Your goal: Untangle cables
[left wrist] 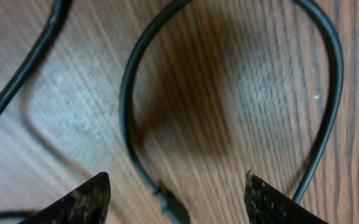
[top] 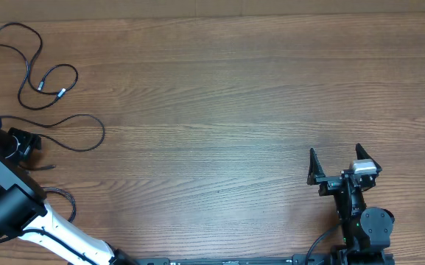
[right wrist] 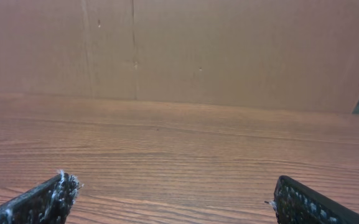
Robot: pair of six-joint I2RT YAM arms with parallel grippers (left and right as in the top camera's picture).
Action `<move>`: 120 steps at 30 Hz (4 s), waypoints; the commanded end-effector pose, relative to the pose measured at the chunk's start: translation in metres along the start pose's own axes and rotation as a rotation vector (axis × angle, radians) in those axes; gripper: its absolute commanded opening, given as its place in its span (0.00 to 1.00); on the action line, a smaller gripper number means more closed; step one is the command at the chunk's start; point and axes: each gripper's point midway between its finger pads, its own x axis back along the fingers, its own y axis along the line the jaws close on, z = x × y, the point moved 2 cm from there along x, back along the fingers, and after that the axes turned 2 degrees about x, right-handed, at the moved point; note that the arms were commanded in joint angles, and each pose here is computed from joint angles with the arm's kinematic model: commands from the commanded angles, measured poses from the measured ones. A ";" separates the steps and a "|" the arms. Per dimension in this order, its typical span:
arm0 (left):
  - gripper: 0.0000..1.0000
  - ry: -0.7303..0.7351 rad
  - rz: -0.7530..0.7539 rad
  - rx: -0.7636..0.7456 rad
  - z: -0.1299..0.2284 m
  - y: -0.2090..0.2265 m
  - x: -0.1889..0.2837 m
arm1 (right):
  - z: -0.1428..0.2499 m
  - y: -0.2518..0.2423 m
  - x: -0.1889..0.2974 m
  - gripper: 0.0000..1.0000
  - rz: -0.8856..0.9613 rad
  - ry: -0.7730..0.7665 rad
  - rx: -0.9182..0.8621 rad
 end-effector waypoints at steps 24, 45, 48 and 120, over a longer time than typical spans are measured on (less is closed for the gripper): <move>0.24 0.014 0.216 -0.024 0.011 -0.035 -0.031 | 0.002 -0.003 0.000 1.00 0.016 -0.003 0.001; 1.00 0.115 0.243 0.028 0.003 -0.032 0.079 | 0.002 -0.003 0.000 1.00 0.017 -0.003 0.001; 1.00 0.138 0.331 -0.022 0.010 -0.044 0.111 | 0.002 -0.003 0.000 1.00 0.017 -0.003 0.001; 0.99 -0.208 0.698 -1.299 0.386 0.079 0.300 | 0.002 -0.003 0.000 1.00 0.016 -0.002 0.001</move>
